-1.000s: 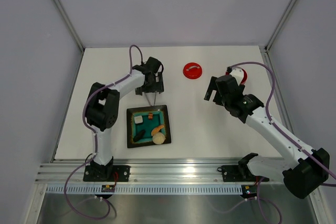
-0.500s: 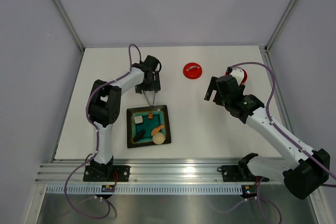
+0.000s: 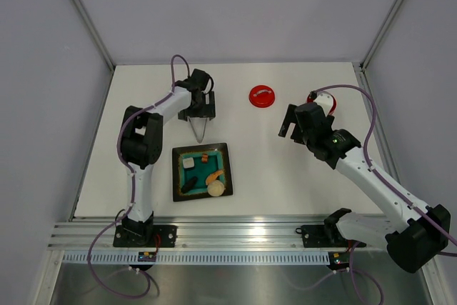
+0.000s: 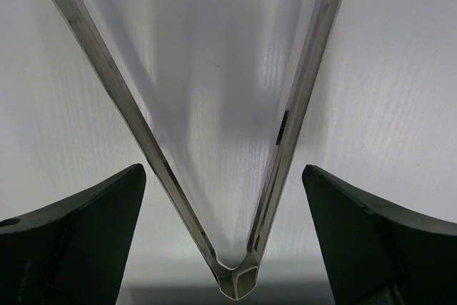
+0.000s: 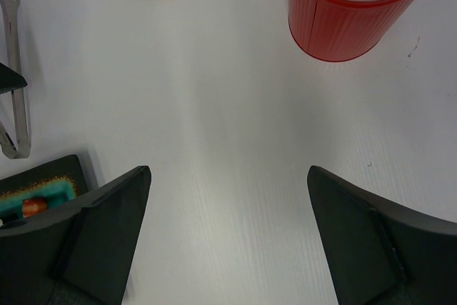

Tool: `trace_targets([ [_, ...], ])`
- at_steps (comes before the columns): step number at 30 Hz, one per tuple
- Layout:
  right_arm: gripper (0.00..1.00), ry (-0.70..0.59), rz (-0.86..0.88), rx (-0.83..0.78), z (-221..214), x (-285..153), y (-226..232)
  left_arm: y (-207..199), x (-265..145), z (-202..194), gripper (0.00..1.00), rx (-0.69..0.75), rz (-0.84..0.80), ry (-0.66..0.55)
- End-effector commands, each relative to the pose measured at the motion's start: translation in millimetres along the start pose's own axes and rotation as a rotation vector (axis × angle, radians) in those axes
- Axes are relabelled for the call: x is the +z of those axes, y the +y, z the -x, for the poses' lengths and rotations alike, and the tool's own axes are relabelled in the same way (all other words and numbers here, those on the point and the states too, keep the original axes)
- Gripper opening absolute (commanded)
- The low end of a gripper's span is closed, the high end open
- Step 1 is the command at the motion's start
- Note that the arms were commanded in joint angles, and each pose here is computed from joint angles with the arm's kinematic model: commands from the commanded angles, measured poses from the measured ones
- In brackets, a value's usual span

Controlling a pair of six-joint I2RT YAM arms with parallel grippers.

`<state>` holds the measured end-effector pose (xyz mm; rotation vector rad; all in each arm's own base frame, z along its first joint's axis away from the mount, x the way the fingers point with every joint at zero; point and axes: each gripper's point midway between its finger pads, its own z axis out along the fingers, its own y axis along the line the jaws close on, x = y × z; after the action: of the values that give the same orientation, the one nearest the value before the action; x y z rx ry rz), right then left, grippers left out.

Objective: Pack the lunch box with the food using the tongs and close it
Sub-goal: Pick up the clamp at the center of the board.

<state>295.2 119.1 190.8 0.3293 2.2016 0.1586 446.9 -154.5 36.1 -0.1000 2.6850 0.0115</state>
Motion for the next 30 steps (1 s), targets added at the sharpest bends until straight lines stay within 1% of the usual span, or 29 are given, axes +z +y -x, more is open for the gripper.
trace_targets([
  [1, 0.99, -0.018, 0.007, 0.026, 5, -5, 0, -10, -4, 13, 0.99, 0.021, -0.043, -0.036],
  [7, 0.99, -0.013, 0.001, 0.024, 3, -5, -2, -11, 7, 6, 0.99, -0.007, -0.057, -0.011],
  [10, 0.99, -0.017, -0.003, 0.024, 4, -6, -4, -10, 13, 1, 0.96, -0.058, -0.08, -0.001],
  [11, 0.99, -0.017, -0.006, 0.025, 4, -6, -4, -10, 17, -7, 0.95, -0.081, -0.097, 0.023],
  [13, 0.99, -0.024, -0.006, 0.028, 5, -7, -5, -5, 21, -7, 0.95, -0.11, -0.106, 0.027],
  [20, 0.99, -0.022, -0.005, 0.024, 4, -7, -5, 6, 29, -12, 0.91, -0.103, -0.051, 0.051],
  [22, 0.99, -0.017, -0.004, 0.023, 3, -6, -4, 8, 27, -10, 0.83, -0.095, -0.036, 0.048],
  [24, 1.0, -0.015, -0.007, 0.024, 2, -5, -5, 13, 22, -5, 0.74, -0.077, -0.017, 0.033],
  [25, 0.99, -0.016, -0.004, 0.025, 2, -5, -5, 13, 18, -2, 0.62, -0.068, -0.011, 0.025],
  [26, 0.99, -0.016, -0.006, 0.026, 1, -5, -5, 17, 16, 2, 0.59, -0.055, 0.005, 0.014],
  [28, 0.99, -0.014, -0.009, 0.026, 0, -5, -6, 16, -1, 15, 0.47, -0.04, -0.017, -0.029],
  [30, 0.99, -0.016, -0.006, 0.028, 1, -5, -6, 14, -15, 24, 0.39, -0.016, -0.039, -0.07],
])
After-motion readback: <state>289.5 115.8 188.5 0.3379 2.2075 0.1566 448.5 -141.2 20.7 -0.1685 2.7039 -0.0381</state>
